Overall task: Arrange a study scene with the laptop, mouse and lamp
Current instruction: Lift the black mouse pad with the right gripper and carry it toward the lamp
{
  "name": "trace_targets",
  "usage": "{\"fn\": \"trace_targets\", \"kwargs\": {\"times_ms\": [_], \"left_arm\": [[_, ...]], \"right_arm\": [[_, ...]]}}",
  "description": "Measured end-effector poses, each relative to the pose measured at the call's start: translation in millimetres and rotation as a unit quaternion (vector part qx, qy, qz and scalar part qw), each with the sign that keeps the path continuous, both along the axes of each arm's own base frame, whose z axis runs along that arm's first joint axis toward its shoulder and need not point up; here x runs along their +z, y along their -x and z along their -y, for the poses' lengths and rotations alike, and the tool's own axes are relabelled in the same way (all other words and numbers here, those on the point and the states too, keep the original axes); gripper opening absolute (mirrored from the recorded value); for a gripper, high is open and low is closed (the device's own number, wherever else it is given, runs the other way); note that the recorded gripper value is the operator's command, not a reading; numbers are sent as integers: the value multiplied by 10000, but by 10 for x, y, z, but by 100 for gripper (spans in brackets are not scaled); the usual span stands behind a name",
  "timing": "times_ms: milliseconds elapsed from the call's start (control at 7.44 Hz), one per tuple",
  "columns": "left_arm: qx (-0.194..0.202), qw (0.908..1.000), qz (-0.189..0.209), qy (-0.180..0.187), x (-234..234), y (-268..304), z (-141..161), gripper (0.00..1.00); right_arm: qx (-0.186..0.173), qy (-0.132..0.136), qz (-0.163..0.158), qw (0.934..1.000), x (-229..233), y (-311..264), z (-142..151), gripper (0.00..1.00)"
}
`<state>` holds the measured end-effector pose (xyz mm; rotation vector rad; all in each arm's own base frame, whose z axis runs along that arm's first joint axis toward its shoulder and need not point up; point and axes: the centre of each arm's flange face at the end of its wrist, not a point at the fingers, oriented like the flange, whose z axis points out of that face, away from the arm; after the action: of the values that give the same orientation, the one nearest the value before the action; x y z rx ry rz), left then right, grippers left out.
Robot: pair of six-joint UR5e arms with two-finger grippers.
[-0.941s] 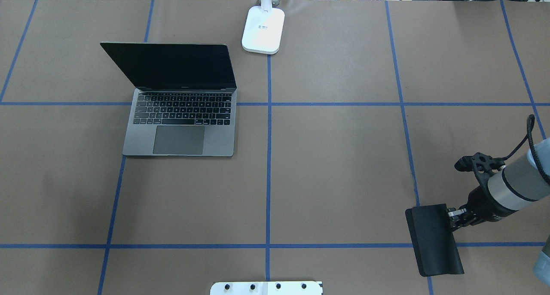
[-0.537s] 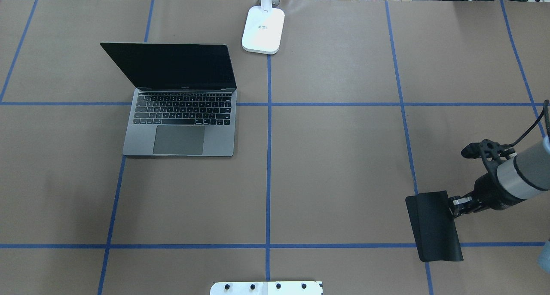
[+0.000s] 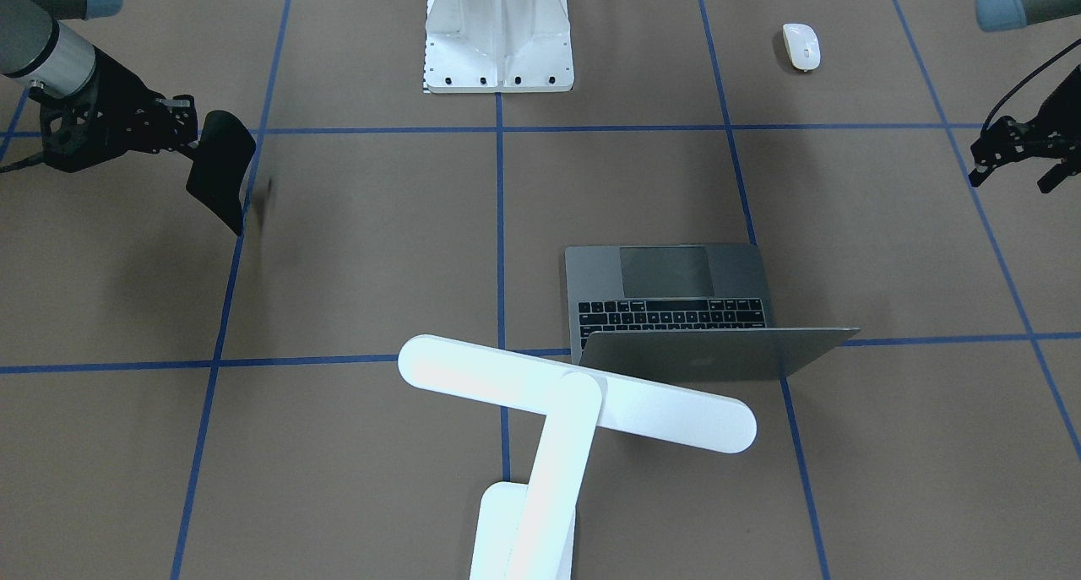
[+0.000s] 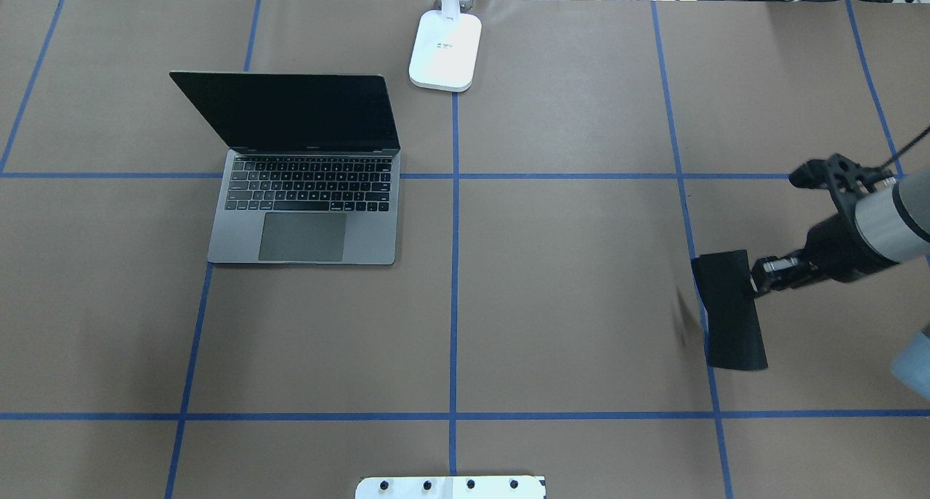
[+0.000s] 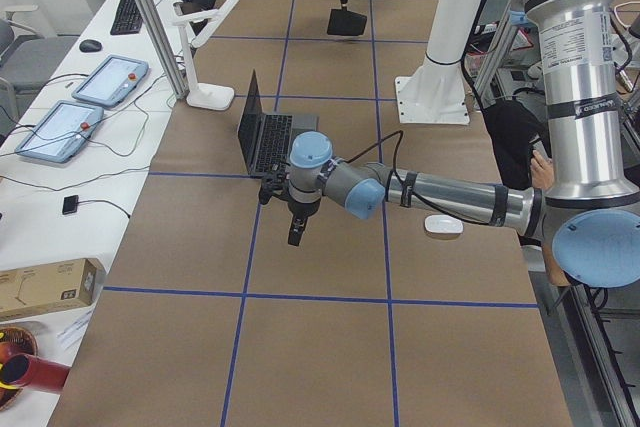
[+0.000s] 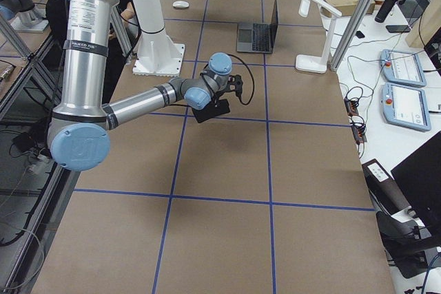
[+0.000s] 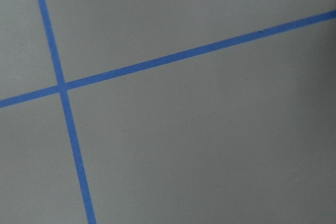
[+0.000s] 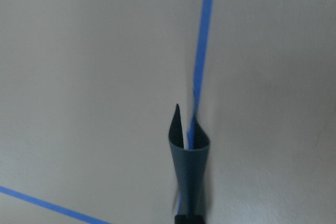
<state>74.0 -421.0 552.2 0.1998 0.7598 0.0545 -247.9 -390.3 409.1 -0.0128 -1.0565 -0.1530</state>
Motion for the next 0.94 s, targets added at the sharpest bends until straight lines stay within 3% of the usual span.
{"fn": "trace_targets", "kwargs": {"times_ms": [269, 537, 941], "left_arm": [[-322, 9989, 0, 331, 1, 88, -230, 100], [-492, 9971, -4, 573, 24, 160, -438, 100], [-563, 9959, 2, 704, 137, 232, -659, 100]], "right_arm": [[-100, -261, -438, 9986, -746, 199, 592, 15], [-295, -483, -1136, 9919, -1641, 466, 1012, 15], [-426, -572, -1392, 9877, -2558, 949, 1503, 15]]}}
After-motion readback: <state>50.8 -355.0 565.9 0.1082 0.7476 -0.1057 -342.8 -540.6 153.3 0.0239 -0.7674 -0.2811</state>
